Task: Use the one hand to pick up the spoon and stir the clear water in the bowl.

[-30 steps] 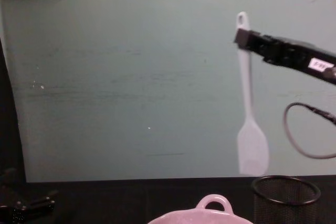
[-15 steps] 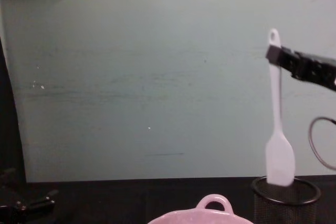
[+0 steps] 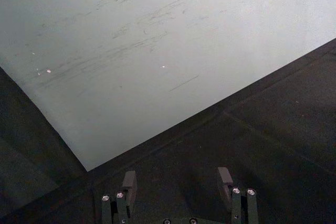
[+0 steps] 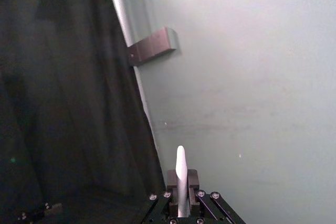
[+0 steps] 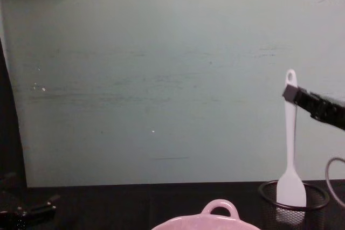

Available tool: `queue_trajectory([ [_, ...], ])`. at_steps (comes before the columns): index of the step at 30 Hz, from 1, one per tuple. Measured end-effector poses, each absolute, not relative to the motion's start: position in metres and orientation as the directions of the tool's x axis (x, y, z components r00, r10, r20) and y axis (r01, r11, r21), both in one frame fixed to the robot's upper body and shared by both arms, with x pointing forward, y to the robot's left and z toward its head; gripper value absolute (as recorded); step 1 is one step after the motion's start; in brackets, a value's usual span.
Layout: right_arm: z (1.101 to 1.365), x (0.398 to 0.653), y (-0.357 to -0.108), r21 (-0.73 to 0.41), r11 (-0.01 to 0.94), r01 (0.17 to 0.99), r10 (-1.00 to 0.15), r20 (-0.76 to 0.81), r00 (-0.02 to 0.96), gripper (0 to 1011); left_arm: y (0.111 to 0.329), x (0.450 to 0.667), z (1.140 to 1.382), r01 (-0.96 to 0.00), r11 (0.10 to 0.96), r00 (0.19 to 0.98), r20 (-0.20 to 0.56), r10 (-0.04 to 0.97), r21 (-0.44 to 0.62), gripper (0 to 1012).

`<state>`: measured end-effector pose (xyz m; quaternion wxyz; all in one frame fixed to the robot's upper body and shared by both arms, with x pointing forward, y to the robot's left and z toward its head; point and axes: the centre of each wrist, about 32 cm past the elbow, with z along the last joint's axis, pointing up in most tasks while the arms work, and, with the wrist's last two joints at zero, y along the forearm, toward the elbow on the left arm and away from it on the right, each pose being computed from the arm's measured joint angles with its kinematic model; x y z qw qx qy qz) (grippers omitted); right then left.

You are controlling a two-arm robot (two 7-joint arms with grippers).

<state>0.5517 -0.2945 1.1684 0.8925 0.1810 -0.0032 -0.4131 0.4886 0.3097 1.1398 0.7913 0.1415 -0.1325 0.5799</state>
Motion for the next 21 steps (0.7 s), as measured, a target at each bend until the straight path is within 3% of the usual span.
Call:
queue_trajectory([
  [12,1.143,0.568,-0.318,0.252,0.602,0.758,-0.649,-0.399,0.648,116,0.310,0.489,1.140,-0.955,0.287,0.292,0.374,0.880,0.070,1005],
  [21,1.138,0.575,-0.325,0.224,0.627,0.746,-0.608,-0.458,0.649,117,0.310,0.489,1.140,-0.955,0.287,0.292,0.374,0.880,0.070,1005],
])
